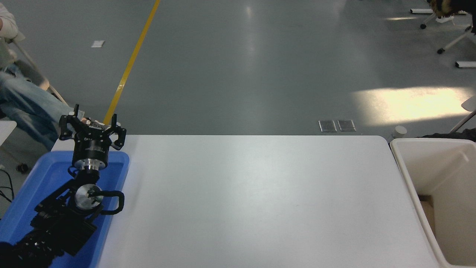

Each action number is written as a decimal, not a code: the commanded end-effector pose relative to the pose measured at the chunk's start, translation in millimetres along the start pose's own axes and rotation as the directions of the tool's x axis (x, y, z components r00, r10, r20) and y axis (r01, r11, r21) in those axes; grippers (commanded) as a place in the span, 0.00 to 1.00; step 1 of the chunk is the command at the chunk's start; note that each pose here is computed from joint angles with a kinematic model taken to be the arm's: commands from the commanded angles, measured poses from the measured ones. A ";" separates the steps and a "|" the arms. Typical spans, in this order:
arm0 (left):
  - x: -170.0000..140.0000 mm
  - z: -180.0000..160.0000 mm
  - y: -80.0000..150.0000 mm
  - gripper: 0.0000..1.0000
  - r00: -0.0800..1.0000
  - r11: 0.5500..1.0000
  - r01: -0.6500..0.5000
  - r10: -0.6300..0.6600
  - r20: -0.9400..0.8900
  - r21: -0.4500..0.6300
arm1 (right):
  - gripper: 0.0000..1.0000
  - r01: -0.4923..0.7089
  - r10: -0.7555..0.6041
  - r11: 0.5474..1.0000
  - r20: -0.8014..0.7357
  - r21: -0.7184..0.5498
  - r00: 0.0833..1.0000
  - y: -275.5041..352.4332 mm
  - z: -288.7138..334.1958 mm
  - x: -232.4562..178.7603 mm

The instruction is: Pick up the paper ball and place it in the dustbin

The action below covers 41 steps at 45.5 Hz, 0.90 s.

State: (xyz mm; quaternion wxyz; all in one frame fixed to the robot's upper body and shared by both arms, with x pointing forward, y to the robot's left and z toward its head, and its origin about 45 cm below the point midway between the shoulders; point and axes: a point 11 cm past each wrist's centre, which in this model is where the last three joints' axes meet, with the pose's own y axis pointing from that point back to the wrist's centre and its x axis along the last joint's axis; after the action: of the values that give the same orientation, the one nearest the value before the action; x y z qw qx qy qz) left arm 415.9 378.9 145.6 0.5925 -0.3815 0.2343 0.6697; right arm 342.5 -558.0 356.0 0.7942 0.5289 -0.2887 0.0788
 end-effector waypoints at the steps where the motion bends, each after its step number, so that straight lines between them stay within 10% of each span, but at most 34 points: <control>1: 0.0 0.2 -0.1 0.99 1.000 1.000 0.000 0.000 -0.001 -0.001 | 0.00 -0.062 0.070 0.992 0.062 -0.114 0.996 -65.3 57.0 -42.7; 34: 0.2 0.4 -0.1 0.99 1.000 1.000 -0.002 0.002 0.000 -0.002 | 0.00 -0.110 0.120 0.993 0.330 -0.049 0.936 -202.8 -42.8 -185.5; 41: 0.3 0.4 -0.1 0.99 1.000 1.000 -0.003 0.003 0.001 -0.002 | 0.15 -0.120 0.123 0.992 0.328 -0.032 0.937 -207.6 -60.0 -196.4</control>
State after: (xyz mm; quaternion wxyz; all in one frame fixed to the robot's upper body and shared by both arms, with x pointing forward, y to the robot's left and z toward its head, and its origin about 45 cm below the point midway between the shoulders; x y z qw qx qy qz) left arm 415.9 379.5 145.6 0.5912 -0.3818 0.2337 0.6709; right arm 303.8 -582.2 103.9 0.7451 0.5027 -0.4363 0.0424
